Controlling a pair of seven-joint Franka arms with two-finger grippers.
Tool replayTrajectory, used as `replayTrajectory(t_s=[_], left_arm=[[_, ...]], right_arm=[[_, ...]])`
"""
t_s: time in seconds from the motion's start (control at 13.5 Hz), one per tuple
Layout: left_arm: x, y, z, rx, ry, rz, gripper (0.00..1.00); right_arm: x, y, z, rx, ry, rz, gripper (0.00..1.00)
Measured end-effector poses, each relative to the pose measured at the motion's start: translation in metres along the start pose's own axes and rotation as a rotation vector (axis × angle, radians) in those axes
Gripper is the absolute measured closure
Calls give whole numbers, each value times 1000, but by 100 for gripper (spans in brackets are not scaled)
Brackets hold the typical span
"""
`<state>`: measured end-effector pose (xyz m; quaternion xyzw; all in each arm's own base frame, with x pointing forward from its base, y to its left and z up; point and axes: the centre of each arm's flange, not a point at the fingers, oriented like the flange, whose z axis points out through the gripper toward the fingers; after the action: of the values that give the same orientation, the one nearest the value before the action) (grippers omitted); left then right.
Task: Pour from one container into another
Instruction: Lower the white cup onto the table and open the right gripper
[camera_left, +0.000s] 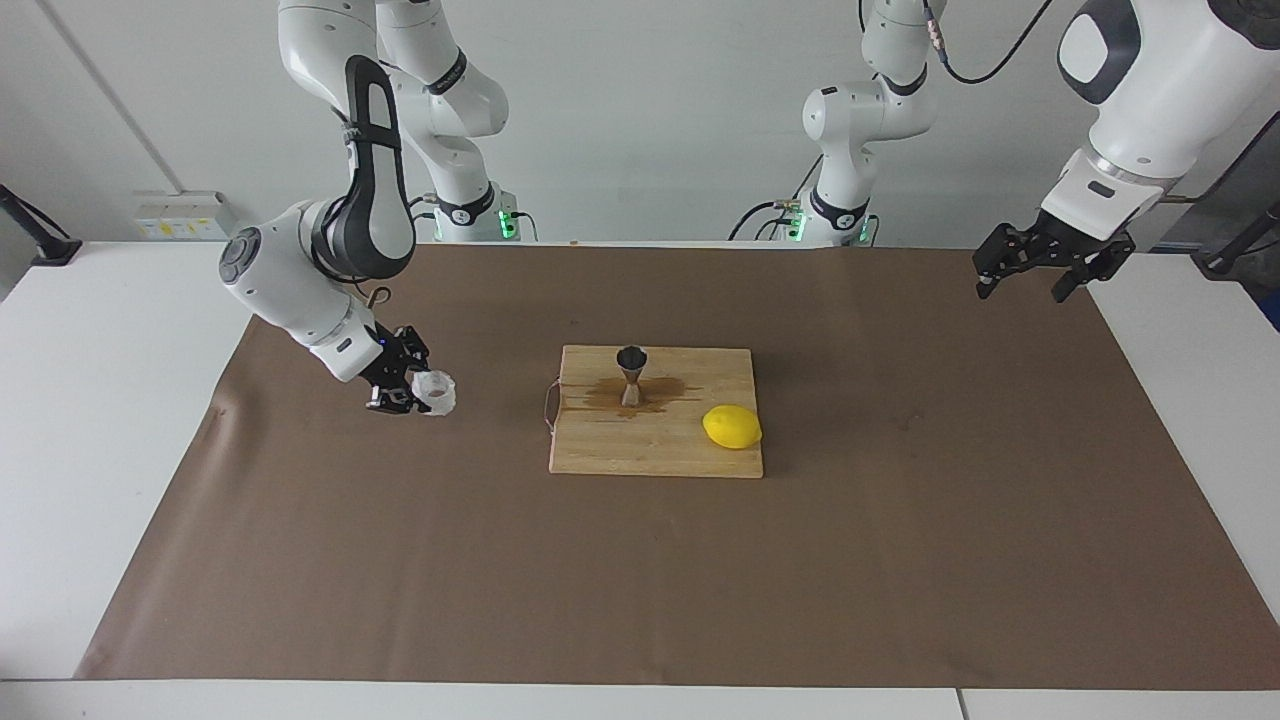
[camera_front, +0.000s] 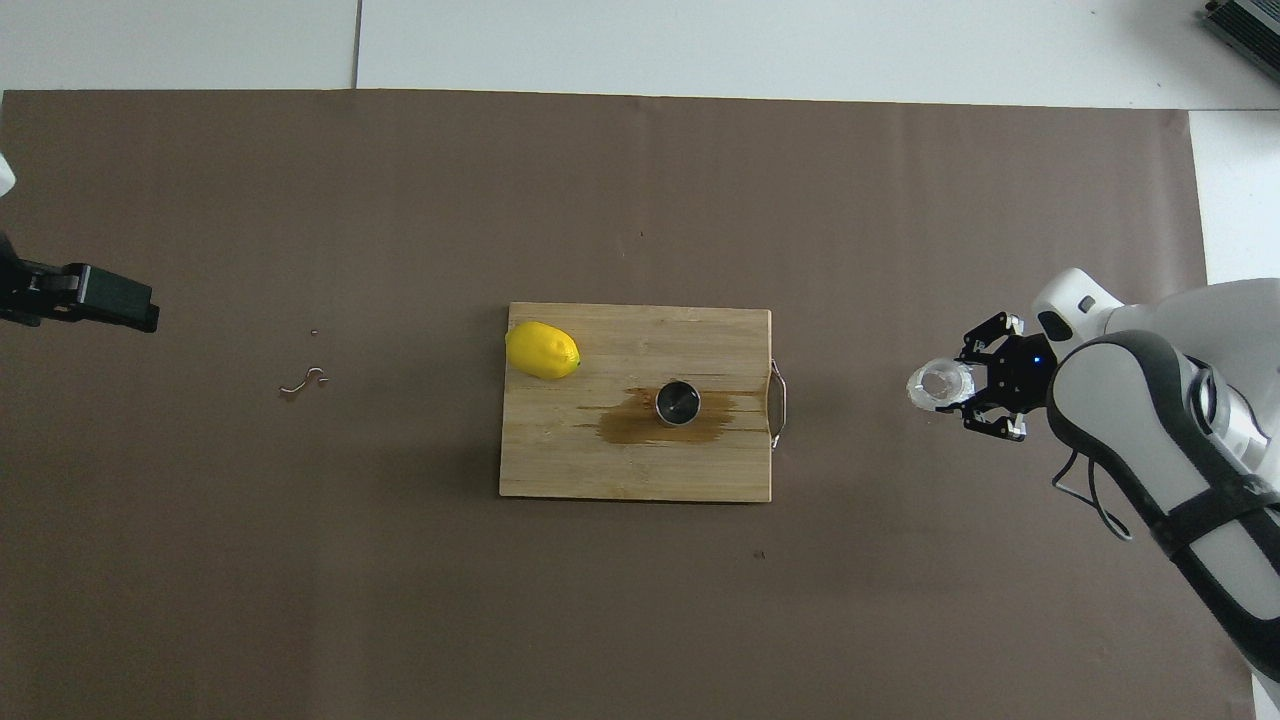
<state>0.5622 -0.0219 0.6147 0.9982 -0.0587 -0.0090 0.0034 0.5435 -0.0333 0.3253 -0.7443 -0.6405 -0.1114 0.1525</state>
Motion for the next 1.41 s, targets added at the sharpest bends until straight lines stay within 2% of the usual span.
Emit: replayTrajectory(t_s=[0.59, 0.67, 0.74, 0.82, 1.04, 1.41], left_arm=[[0, 0, 0, 0, 0, 0, 0], [0, 0, 0, 0, 0, 0, 0], [0, 0, 0, 0, 0, 0, 0], [0, 0, 0, 0, 0, 0, 0], [0, 0, 0, 0, -1, 1, 0], [0, 1, 0, 0, -1, 1, 0]], right_arm=[[-15, 6, 25, -4, 27, 3, 52], [-15, 6, 25, -4, 27, 3, 47], [-15, 6, 25, -4, 27, 3, 47], [-15, 6, 25, -4, 27, 4, 37], [-18, 7, 23, -8, 27, 8, 1], [-17, 11, 15, -31, 27, 12, 0]])
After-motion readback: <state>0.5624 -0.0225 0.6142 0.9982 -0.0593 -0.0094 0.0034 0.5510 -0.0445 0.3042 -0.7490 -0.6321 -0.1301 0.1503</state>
